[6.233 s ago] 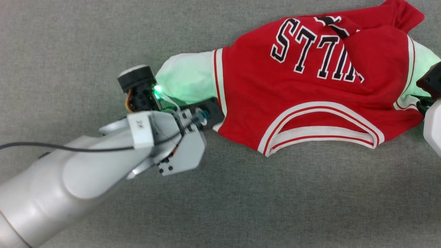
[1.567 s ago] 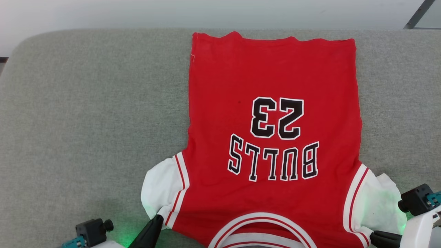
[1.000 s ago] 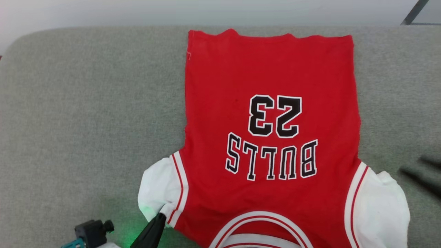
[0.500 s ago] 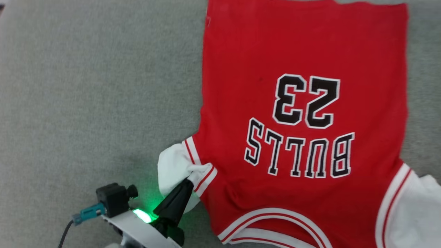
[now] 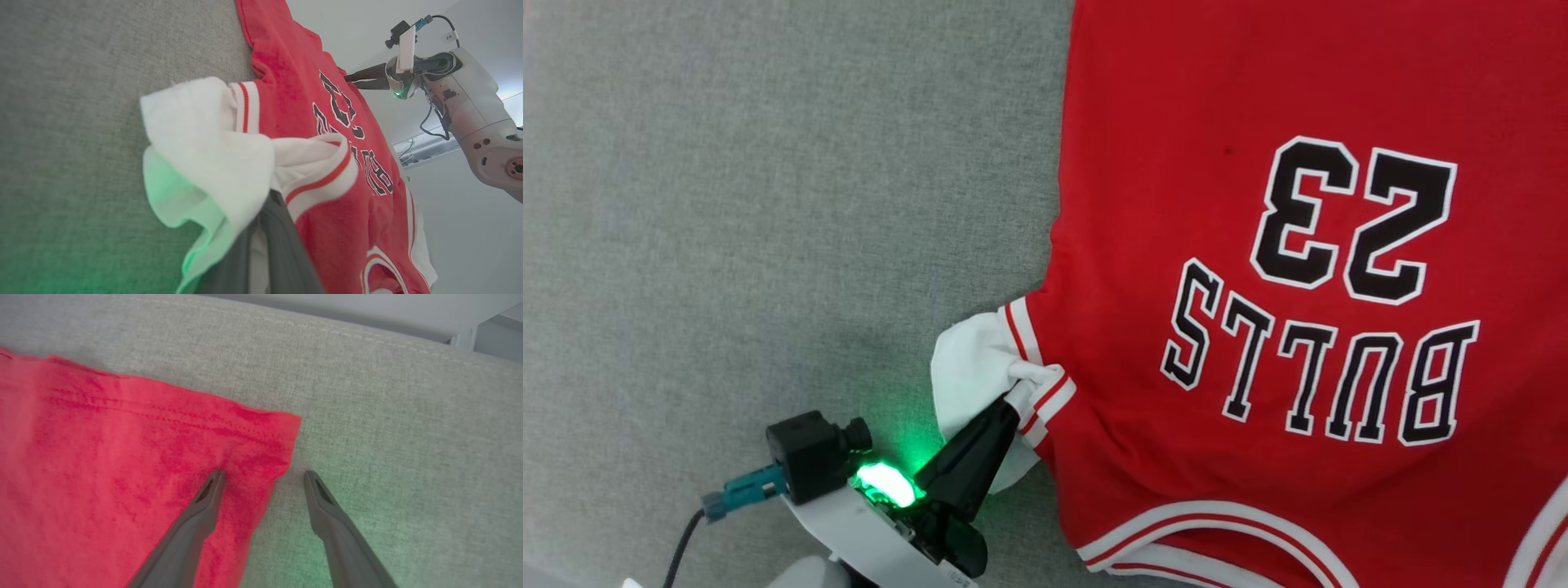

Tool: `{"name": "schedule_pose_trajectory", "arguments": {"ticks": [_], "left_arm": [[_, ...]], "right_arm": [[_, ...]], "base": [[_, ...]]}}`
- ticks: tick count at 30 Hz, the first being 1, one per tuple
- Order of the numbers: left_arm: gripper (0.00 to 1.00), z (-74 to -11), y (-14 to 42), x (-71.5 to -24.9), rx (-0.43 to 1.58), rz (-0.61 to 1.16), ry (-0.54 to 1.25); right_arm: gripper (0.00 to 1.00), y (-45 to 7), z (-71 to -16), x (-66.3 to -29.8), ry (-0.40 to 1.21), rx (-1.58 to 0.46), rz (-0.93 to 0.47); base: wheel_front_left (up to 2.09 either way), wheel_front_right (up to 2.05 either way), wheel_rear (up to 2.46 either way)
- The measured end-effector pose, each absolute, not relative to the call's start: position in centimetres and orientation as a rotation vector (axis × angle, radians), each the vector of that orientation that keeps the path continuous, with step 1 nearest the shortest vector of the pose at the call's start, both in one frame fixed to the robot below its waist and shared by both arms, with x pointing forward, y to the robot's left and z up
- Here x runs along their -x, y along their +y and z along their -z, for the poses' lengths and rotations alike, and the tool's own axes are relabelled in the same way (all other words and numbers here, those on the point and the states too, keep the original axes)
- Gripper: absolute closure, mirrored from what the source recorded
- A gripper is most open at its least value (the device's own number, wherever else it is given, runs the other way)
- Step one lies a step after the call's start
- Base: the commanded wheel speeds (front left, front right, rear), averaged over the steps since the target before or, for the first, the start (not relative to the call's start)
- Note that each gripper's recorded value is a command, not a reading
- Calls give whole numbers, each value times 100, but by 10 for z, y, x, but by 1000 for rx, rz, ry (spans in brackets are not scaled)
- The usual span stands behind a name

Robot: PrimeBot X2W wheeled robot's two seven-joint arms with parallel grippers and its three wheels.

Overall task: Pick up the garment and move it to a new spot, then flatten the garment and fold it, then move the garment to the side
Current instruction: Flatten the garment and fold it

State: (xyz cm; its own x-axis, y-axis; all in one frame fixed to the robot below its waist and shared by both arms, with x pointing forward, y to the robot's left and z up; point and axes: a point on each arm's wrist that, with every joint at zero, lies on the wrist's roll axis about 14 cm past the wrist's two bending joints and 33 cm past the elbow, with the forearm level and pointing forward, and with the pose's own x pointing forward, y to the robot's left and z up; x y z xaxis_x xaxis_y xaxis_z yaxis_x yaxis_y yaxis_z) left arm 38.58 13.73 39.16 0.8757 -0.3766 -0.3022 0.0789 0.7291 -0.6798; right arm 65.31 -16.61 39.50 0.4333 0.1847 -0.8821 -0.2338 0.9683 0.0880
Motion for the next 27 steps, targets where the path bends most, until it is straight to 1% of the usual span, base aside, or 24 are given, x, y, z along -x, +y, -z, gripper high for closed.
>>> {"name": "schedule_pose_trajectory", "arguments": {"ticks": [6, 7, 8, 9, 13, 22, 27], "left_arm": [[100, -390, 139, -387, 712, 258, 445], [100, -390, 139, -388, 711, 259, 443], [100, -389, 139, -388, 711, 260, 444], [100, -389, 138, -388, 710, 262, 444], [100, -389, 138, -388, 709, 268, 443], [100, -397, 142, -391, 702, 262, 408], [100, -405, 149, -395, 684, 253, 375]], "right_arm": [[0, -163, -382, -660, 1104, 76, -259], [27, -162, -381, -661, 1105, 78, -261], [59, -161, -380, -660, 1110, 85, -263], [100, -161, -379, -659, 1111, 89, -266], [100, -160, -380, -658, 1115, 87, -277], [100, -167, -394, -657, 1060, 59, -262], [100, -169, -402, -643, 1028, 76, -289]], "base": [[0, 0, 0], [0, 0, 0], [0, 0, 0], [0, 0, 0], [0, 0, 0], [0, 0, 0], [0, 0, 0]]}}
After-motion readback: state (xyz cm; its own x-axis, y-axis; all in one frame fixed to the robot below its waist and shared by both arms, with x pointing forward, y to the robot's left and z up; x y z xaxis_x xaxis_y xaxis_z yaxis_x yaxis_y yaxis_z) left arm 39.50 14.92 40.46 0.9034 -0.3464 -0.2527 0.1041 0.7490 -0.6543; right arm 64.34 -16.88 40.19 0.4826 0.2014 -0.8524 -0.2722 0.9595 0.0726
